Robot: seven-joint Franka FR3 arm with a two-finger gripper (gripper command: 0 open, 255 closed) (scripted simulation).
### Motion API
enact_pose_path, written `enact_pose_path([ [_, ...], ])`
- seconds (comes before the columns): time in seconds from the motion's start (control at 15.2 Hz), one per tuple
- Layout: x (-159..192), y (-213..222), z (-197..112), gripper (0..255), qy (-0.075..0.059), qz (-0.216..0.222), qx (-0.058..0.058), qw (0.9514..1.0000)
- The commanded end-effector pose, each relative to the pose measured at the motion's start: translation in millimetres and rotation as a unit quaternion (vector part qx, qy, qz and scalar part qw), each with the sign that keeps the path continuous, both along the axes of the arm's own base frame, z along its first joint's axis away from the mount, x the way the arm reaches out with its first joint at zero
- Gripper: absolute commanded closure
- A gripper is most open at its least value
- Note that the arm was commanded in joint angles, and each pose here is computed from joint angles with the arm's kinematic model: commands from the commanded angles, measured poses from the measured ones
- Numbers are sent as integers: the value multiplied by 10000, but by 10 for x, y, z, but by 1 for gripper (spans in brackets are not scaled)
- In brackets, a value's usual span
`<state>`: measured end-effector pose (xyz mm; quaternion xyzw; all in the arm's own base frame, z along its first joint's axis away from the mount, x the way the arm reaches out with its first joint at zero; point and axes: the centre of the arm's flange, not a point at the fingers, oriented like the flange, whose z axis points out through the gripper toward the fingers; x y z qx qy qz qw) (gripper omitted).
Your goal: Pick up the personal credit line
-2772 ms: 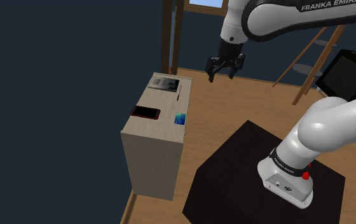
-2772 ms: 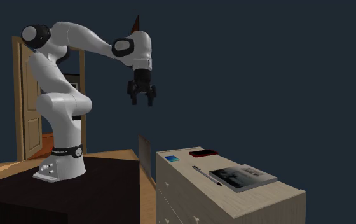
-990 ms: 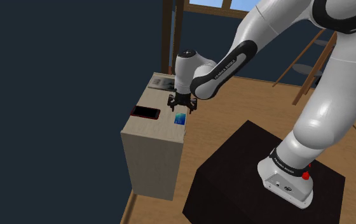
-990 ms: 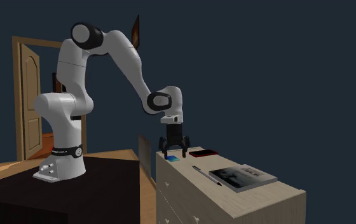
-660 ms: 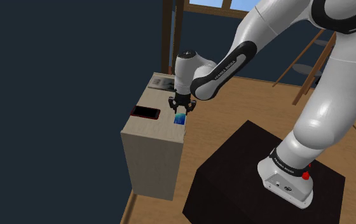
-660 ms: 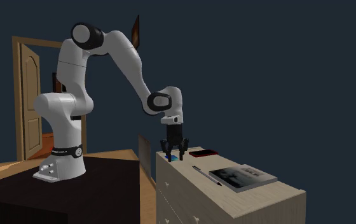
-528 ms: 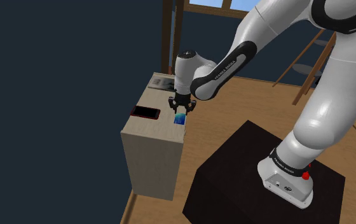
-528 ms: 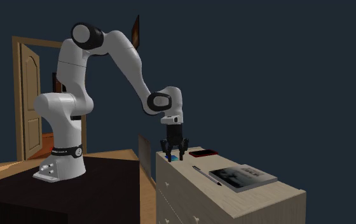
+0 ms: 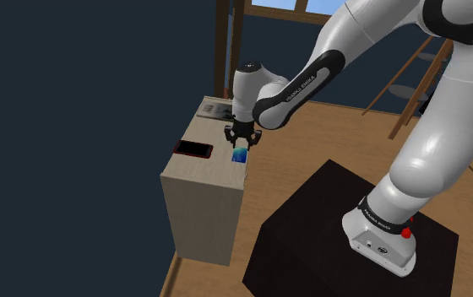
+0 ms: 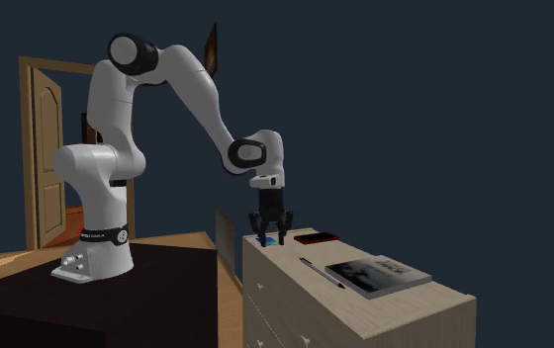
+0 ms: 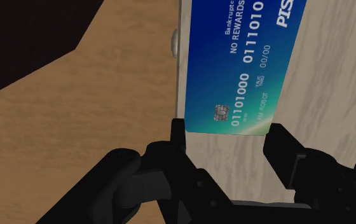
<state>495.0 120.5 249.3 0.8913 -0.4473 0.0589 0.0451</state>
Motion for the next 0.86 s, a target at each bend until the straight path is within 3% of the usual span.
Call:
enact_pose_path([
  [0.0,5,-2,104,255,3,0,1,10000],
  [0.79,5,-2,640,255,3,0,1,10000],
])
